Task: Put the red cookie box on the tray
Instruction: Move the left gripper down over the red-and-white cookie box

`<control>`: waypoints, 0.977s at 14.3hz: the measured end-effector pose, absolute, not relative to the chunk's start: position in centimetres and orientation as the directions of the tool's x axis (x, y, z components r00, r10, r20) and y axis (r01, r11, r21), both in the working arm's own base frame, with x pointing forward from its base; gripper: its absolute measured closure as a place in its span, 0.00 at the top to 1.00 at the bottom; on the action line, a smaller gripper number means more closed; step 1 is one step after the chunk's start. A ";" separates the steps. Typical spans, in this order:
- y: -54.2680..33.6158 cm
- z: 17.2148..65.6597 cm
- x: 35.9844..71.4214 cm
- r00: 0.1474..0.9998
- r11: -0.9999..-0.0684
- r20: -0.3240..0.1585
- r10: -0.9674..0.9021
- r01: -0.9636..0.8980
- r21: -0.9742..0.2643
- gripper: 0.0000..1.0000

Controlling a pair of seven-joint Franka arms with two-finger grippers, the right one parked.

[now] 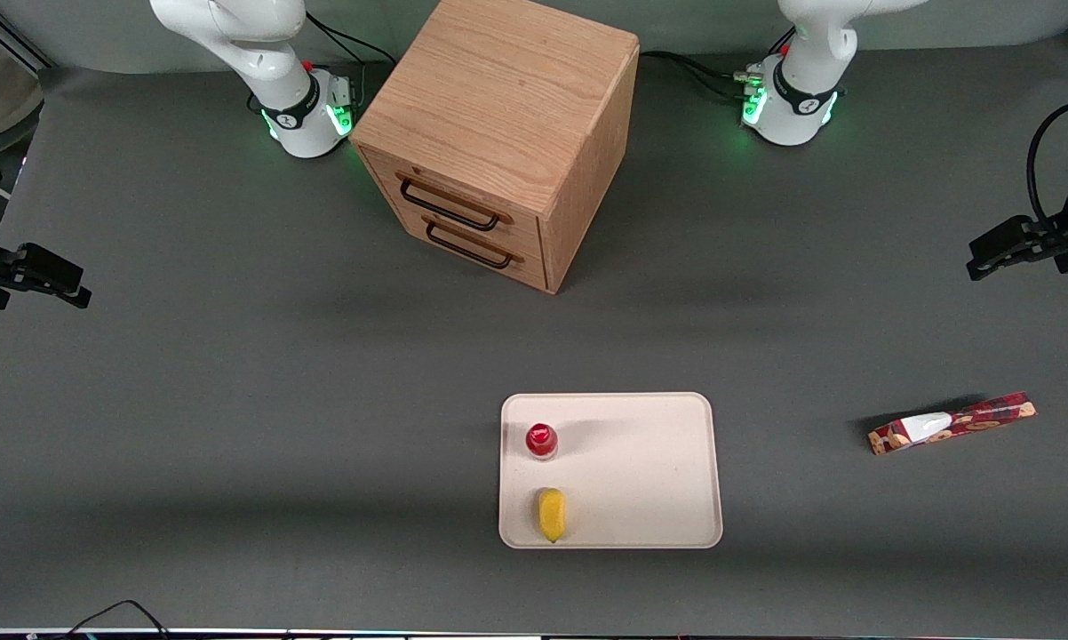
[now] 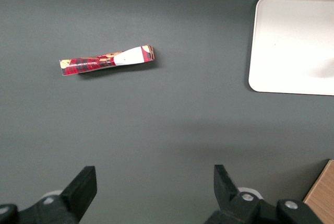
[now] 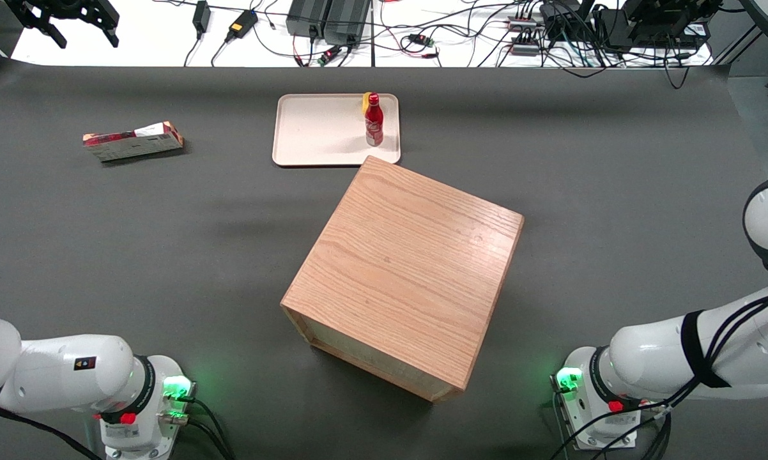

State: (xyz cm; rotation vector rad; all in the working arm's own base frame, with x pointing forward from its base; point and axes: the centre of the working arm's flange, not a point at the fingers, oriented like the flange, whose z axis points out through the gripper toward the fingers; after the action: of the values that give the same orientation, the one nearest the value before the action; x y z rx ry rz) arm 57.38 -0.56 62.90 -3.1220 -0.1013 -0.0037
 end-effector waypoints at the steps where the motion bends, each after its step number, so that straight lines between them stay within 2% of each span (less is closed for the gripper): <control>1: -0.6 62.8 57.4 0.998 -0.998 0.000 0.065 0.065 -0.015 1.00; 4: -0.2 62.2 57.6 1.000 -1.000 -0.009 0.025 0.025 -0.013 1.00; 7: 3.5 59.2 59.6 0.986 -0.987 -0.018 -0.163 -0.163 -0.010 1.00; 10: 9.1 53.3 62.9 0.905 -0.905 -0.018 -0.426 -0.426 -0.016 1.00; 14: 13.6 45.1 66.4 0.757 -0.756 -0.025 -0.653 -0.653 -0.047 1.00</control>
State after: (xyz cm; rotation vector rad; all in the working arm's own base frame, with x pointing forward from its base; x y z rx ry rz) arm 66.43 13.57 45.13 -2.8950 1.0771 0.0106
